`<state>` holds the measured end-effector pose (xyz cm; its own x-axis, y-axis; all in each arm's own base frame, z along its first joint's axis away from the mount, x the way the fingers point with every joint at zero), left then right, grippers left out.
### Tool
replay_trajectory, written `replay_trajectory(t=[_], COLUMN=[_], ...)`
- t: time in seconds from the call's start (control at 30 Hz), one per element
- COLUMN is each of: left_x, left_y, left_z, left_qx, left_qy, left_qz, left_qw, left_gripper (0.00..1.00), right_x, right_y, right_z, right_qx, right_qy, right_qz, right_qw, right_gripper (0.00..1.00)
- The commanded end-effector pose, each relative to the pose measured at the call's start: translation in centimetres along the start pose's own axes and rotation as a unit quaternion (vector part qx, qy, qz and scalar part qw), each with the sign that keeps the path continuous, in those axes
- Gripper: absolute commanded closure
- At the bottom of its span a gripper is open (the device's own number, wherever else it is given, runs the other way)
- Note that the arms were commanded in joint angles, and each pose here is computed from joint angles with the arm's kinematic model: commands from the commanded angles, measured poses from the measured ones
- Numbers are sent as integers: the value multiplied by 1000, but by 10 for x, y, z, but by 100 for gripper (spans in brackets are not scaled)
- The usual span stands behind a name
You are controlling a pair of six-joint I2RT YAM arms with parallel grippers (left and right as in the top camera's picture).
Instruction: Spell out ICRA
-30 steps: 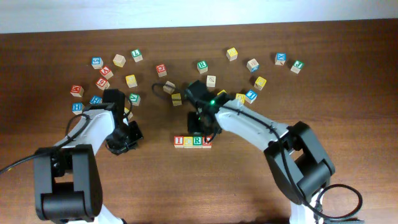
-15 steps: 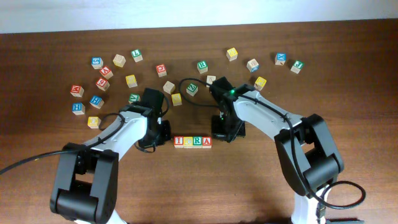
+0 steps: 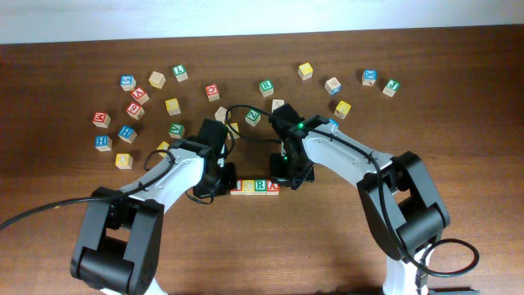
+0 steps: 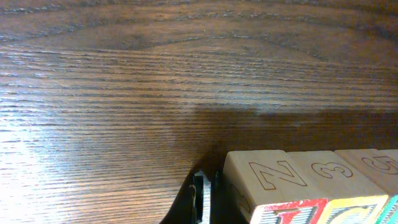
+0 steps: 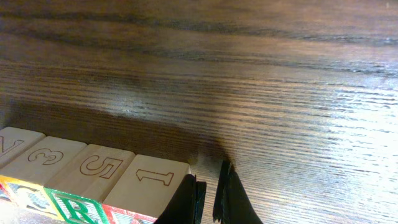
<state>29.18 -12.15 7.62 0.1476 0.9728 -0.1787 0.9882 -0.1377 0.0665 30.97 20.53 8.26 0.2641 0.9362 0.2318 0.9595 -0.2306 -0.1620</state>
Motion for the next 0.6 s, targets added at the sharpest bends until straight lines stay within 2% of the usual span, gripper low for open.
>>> replay_trajectory(t=[0.0, 0.33, 0.4, 0.57], left_x=[-1, 0, 0, 3], left_y=[-6, -6, -6, -7], left_z=[10, 10, 10, 10], left_qx=[19, 20, 20, 20], left_qy=[-5, -5, -4, 12], left_qz=[3, 3, 3, 2], left_qw=[1000, 1000, 1000, 1000], left_gripper=[100, 100, 92, 92], right_x=[3, 4, 4, -1], right_y=[-3, -2, -2, 0], right_z=[3, 3, 3, 3], right_qx=[8, 3, 3, -8], right_qy=[9, 11, 11, -9], right_qz=[1, -1, -1, 2], right_qw=[1000, 1000, 1000, 1000], right_gripper=[96, 96, 96, 92])
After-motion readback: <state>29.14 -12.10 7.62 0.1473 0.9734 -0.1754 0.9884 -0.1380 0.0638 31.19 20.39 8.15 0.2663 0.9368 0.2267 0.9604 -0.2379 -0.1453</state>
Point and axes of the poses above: each gripper's point midway between its finger pads, its own z axis out along the fingers, its own x axis along the line the jaws close on, y = z × x, the point moved 8 cm from there along -z, back along the fingers, and after that the axes turned 13 degrees about z, right-handed, at the moved point
